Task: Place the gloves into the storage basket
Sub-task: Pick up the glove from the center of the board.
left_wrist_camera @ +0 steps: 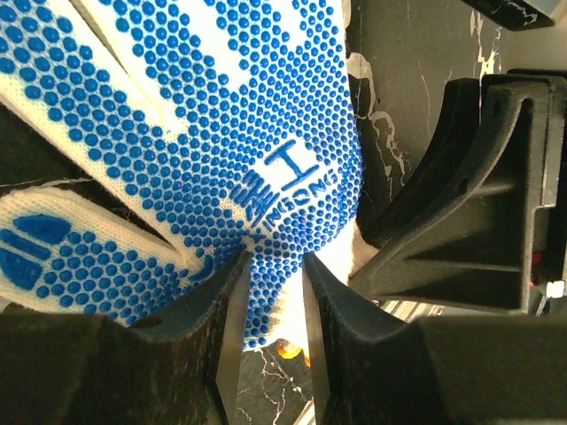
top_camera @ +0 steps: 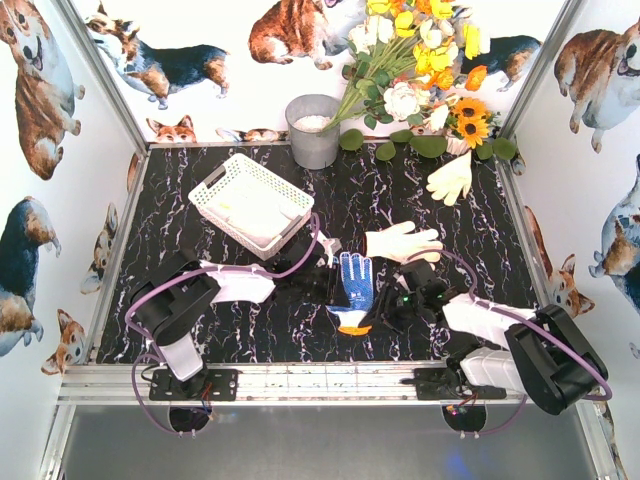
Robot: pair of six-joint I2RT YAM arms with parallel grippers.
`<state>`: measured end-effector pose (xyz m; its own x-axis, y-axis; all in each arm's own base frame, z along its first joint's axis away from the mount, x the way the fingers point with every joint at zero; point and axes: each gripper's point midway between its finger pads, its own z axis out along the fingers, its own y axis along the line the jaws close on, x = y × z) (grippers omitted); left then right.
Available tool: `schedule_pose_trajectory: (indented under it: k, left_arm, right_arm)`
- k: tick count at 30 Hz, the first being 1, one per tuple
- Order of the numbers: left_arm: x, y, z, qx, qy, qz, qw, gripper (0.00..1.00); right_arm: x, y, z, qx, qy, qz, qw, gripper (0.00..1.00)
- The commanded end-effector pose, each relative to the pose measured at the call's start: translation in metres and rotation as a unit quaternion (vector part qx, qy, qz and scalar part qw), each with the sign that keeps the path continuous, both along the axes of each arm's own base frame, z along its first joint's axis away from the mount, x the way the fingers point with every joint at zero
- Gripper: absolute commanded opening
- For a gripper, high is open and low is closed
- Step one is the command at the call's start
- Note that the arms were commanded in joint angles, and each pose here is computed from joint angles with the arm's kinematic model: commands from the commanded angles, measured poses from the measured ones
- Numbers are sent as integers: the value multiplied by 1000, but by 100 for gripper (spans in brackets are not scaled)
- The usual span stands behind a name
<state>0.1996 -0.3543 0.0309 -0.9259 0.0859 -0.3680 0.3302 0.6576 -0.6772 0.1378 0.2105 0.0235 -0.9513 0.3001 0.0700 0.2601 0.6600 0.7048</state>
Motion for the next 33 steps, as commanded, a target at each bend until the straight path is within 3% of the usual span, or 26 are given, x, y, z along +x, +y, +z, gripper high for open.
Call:
schedule_pose_trajectory:
  k: [1, 5, 7, 13, 18, 22, 26, 29, 30, 33]
  left_arm:
    - [2, 9, -4, 20, -11, 9, 1000, 26]
    - [2, 8, 3, 15, -29, -5, 999, 27]
    - [1, 6, 11, 8, -49, -23, 999, 29]
    - [-6, 7, 46, 22, -159, -88, 983, 37]
    - [-10, 14, 73, 41, -257, -127, 957, 47]
    - [-18, 15, 89, 62, -343, -154, 925, 56]
    - [-38, 20, 74, 115, -394, -187, 893, 62]
    - [-44, 14, 72, 122, -408, -193, 884, 64]
    - [-46, 12, 71, 122, -411, -194, 882, 70]
    - [-52, 5, 63, 120, -416, -202, 879, 74]
  right_arm:
    - [0, -10, -14, -37, -2, -17, 999, 26]
    - [4, -8, -5, -34, -11, -15, 999, 13]
    - [6, -6, 0, -30, -12, -11, 999, 0]
    - [11, 5, 21, -10, -11, 19, 1000, 0]
    - [16, 11, 38, -3, -9, 43, 999, 0]
    - [19, 17, 50, 21, 1, 51, 998, 0]
    - [19, 21, 61, 43, 16, 65, 997, 0]
    - [20, 20, 68, 44, 22, 69, 996, 0]
    - [22, 19, 71, 44, 22, 68, 996, 0]
    - [26, 18, 76, 51, 25, 60, 997, 0]
